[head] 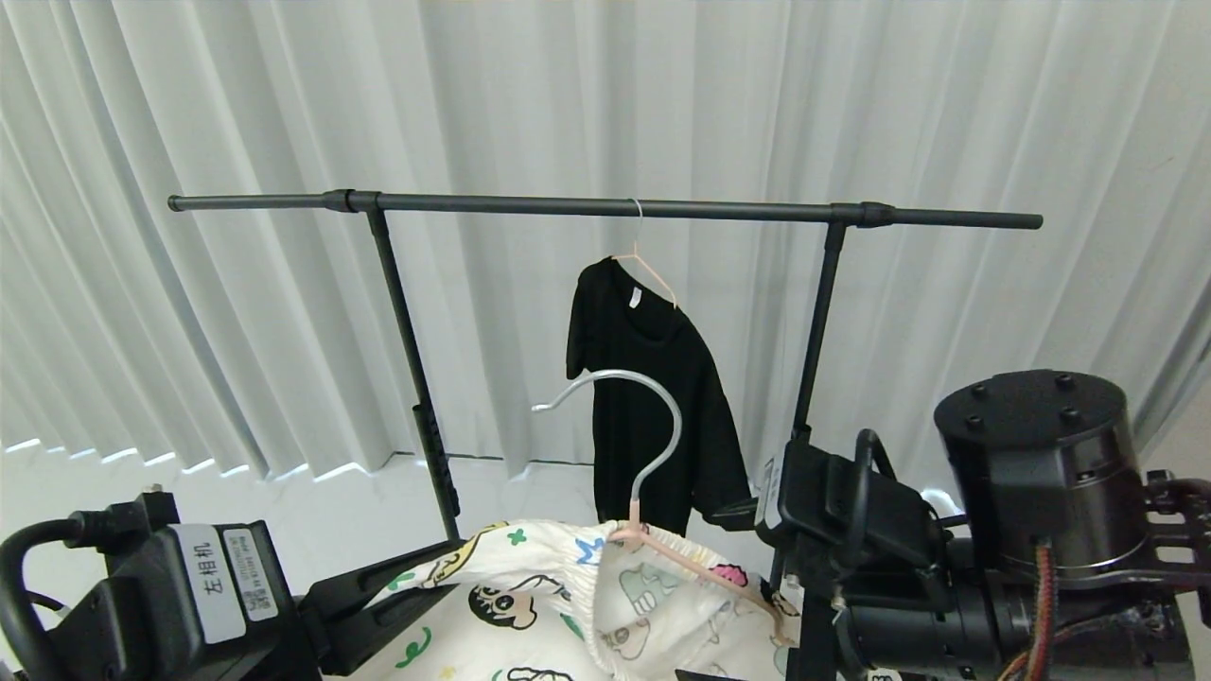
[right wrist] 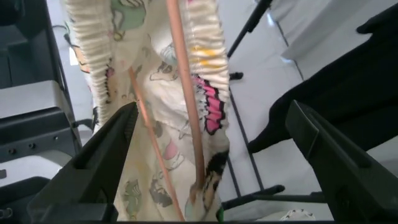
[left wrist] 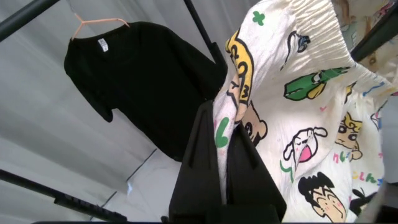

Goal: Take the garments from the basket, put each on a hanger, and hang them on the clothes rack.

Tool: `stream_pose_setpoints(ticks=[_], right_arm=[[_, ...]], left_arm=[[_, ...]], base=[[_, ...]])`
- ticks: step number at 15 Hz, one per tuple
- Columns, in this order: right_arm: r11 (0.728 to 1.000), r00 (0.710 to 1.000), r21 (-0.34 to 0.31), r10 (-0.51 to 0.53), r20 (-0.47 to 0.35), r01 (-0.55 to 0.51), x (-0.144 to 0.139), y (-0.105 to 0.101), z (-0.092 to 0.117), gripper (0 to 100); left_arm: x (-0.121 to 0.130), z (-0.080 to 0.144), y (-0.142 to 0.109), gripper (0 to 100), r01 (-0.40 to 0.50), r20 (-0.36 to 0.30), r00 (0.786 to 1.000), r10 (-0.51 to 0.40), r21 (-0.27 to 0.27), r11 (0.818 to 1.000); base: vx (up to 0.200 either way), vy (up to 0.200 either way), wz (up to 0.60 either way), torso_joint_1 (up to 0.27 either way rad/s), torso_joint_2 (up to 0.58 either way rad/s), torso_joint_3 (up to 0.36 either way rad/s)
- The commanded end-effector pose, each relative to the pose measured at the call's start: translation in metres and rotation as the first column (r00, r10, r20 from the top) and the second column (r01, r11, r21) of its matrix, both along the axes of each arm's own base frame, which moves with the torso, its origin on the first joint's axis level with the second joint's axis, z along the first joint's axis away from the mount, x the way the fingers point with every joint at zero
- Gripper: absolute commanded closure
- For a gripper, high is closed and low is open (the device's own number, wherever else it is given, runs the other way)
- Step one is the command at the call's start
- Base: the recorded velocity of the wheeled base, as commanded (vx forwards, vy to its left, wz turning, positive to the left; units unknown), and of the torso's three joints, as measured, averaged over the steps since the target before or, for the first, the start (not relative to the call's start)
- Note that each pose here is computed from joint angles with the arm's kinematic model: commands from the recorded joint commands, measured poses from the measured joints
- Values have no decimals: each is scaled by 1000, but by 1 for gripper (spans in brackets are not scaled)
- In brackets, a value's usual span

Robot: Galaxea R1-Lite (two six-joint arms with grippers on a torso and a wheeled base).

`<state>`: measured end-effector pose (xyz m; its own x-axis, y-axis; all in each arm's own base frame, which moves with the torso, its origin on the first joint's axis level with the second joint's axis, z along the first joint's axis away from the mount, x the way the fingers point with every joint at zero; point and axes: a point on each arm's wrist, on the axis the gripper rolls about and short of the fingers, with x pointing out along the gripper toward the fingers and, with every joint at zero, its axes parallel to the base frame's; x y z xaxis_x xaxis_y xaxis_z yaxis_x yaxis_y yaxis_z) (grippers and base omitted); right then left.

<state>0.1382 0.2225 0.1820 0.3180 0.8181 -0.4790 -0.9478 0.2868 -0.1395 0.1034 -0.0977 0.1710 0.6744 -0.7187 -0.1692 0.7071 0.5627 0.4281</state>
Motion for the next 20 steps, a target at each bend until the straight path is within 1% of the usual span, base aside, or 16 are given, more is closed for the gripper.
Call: stream_pose_setpoints(ticks=[1,4,5,9,12,14,15,17,18,19,20], right_arm=[[1000,1000,-28,0,-23,-1,4,8,-9,0],[999,999,-35,-13,-43,12,8,13,-14,0],[999,999,-35,-16,-41,15,8,13,-14,100],[997,998,-44,-64,-16,63,10,12,-13,100],[997,997,2,-72,16,72,13,13,-8,100],[997,996,26,-75,50,73,16,12,-4,100],[997,993,27,-70,90,68,19,10,-2,100],[999,986,15,-47,161,46,23,7,0,100],[999,973,24,-44,228,40,29,6,3,100],[998,963,29,-54,263,48,34,3,5,100],[998,956,29,-66,286,60,38,-1,6,100]], left_arm=[[-1,1,1,100,0,6,1000,0,-5,1000],[-1,1,1,100,-2,6,1000,2,-5,1000],[-1,2,1,100,-2,8,1000,2,-7,1000],[-3,2,3,100,-1,14,1000,2,-12,1000],[-6,1,6,100,-1,17,1000,1,-13,1000],[-9,-3,8,100,0,18,1000,0,-4,1000],[-10,-6,9,0,-1,7,1000,1,2,1000],[-11,-11,10,0,-7,-7,1000,7,12,1000],[-8,-10,12,0,-62,-1,998,62,14,998],[-5,-8,15,0,-117,3,993,117,11,993],[-4,-9,19,0,-150,-2,989,151,7,989]], base=[[0,0,0,0,0,0],[0,0,0,0,0,0],[0,0,0,0,0,0],[0,0,0,0,0,0],[0,0,0,0,0,0],[0,0,0,0,0,0],[0,0,0,0,0,0],[0,0,0,0,0,0],[0,0,0,0,0,0],[0,0,0,0,0,0],[0,0,0,0,0,0]])
